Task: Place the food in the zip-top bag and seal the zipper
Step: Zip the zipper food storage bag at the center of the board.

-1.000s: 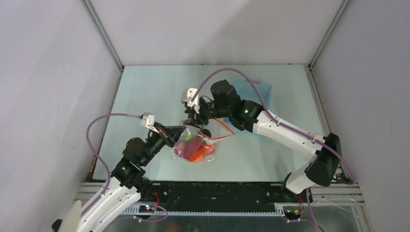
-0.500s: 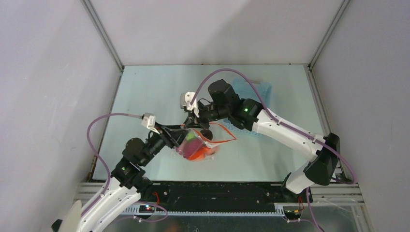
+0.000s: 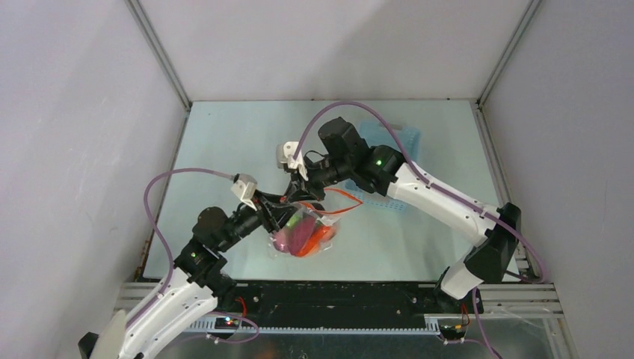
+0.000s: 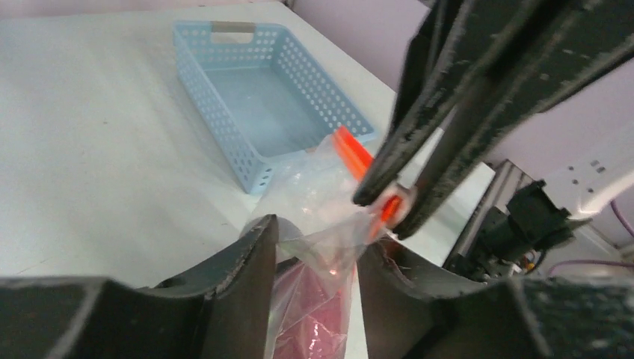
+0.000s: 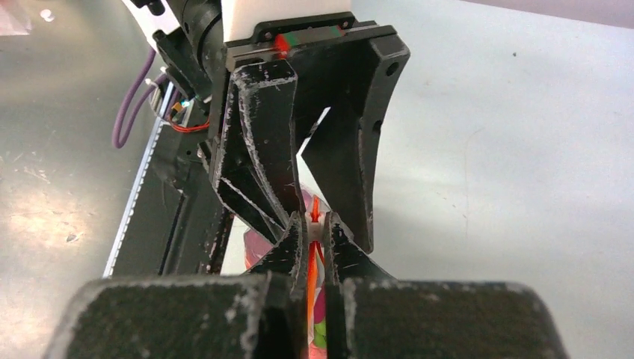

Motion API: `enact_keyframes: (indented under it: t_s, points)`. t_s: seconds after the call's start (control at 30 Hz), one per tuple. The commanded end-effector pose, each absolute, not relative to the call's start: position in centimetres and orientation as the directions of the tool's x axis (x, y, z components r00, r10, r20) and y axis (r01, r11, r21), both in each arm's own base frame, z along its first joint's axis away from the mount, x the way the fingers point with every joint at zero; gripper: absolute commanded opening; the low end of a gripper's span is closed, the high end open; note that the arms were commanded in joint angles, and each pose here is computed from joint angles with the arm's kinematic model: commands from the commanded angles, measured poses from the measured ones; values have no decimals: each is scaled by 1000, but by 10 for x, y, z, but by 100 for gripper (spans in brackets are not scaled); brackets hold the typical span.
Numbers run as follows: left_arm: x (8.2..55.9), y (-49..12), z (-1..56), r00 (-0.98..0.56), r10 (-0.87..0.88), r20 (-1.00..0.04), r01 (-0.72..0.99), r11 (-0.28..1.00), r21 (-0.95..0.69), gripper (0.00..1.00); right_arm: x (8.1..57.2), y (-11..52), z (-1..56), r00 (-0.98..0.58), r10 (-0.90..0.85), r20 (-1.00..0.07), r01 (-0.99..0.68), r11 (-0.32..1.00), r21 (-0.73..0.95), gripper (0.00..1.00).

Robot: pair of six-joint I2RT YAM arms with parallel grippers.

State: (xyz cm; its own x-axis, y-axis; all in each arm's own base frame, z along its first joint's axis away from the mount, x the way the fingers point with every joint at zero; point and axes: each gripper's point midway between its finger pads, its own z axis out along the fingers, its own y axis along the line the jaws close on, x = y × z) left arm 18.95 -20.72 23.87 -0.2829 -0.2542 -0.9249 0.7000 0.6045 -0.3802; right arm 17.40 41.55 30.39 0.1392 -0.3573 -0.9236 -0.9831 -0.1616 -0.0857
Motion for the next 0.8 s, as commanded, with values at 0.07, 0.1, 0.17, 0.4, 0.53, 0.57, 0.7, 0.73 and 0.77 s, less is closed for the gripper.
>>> enact_keyframes:
  t_s: [0.07,0.1,0.17,0.4,0.53,0.57,0.7,0.73,0.77]
  points:
    - [174,-215,272,-177,-242,-954,806,520,-282,24,175,416,317,120,-353,-928,-979,-199,-51,0]
    - [172,-216,273,-178,-248,-952,810,512,-285,7,177,417,315,116,-360,-926,-980,-195,-47,0]
    - [170,-216,275,-171,-263,-949,816,501,-286,1,182,416,310,107,-382,-918,-984,-170,-44,0]
    - [162,-205,287,-115,-359,-926,819,493,-293,0,195,404,294,84,-446,-891,-993,-116,-35,0]
    - [166,-197,288,-86,-388,-918,795,529,-298,0,194,397,284,83,-472,-878,-992,-125,-26,0]
    - [166,-196,288,-83,-391,-917,793,532,-298,0,192,395,281,85,-479,-874,-990,-137,-21,0]
    - [169,-194,288,-78,-395,-916,782,546,-301,0,188,385,267,71,-523,-849,-991,-137,2,0]
    - [170,-193,288,-77,-397,-915,777,551,-304,0,189,382,265,71,-533,-843,-992,-128,-3,0]
    - [170,-192,288,-74,-400,-914,774,555,-306,0,188,378,258,66,-549,-833,-992,-124,4,0]
